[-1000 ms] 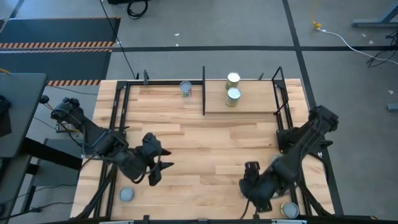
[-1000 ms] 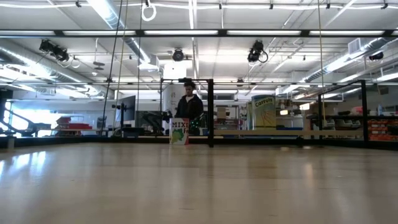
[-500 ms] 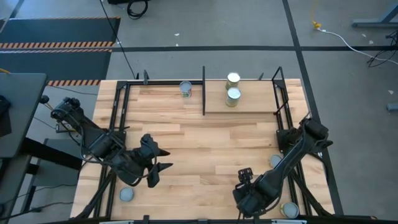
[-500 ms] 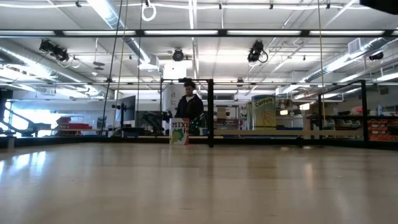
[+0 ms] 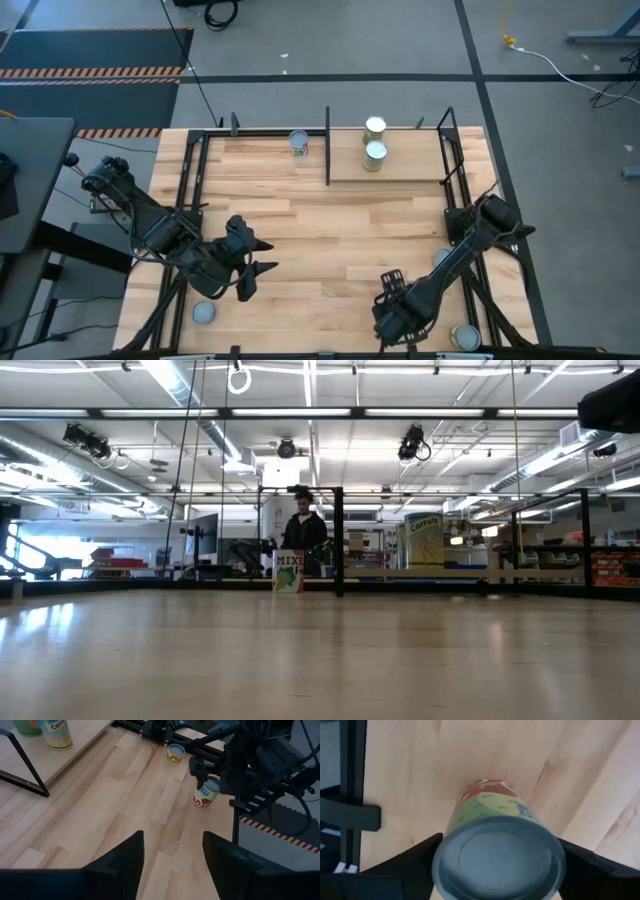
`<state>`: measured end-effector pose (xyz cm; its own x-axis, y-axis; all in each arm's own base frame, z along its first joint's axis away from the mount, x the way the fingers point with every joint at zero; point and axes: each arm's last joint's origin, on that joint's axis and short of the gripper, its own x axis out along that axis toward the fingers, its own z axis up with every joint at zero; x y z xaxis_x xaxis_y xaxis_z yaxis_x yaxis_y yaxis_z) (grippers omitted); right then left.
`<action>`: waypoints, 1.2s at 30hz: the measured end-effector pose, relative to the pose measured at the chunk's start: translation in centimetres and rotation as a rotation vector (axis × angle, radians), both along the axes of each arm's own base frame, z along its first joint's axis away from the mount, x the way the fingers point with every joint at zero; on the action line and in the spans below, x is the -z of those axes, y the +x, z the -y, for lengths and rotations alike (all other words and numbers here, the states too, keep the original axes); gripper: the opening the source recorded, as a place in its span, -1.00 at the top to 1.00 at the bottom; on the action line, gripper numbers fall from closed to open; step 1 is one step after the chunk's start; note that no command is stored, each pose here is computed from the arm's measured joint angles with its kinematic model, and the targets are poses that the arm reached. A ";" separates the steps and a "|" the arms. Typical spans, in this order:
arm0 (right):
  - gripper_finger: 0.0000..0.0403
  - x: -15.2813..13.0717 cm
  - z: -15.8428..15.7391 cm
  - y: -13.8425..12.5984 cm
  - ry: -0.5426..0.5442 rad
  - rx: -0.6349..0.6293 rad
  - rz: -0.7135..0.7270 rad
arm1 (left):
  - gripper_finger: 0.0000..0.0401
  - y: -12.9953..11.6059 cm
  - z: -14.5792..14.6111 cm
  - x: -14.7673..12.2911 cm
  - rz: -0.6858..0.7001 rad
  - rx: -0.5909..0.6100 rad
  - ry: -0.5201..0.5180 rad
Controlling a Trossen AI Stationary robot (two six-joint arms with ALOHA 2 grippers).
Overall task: Pick and place cans onto a shelf
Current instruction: Put the green/red can on the shelf
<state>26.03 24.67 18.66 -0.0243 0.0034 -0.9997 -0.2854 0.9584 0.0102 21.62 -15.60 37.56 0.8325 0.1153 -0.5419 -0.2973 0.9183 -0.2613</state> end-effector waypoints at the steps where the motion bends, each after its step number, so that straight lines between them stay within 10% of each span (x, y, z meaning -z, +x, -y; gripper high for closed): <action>1: -0.59 0.0 0.1 0.1 0.000 -0.015 0.000 | -0.02 0.0 0.0 0.0 0.000 0.000 0.000; 10: -0.42 -4.4 5.5 0.4 -0.043 -0.062 -0.019 | -0.02 0.0 0.0 0.0 0.000 0.001 0.000; 21: -0.42 -13.1 24.1 -4.2 -0.291 0.154 0.140 | -0.02 0.0 0.0 0.0 0.000 0.001 0.000; 36: -0.42 -11.8 45.6 -9.4 -0.342 0.408 0.207 | -0.02 0.0 0.0 0.0 0.000 0.001 0.000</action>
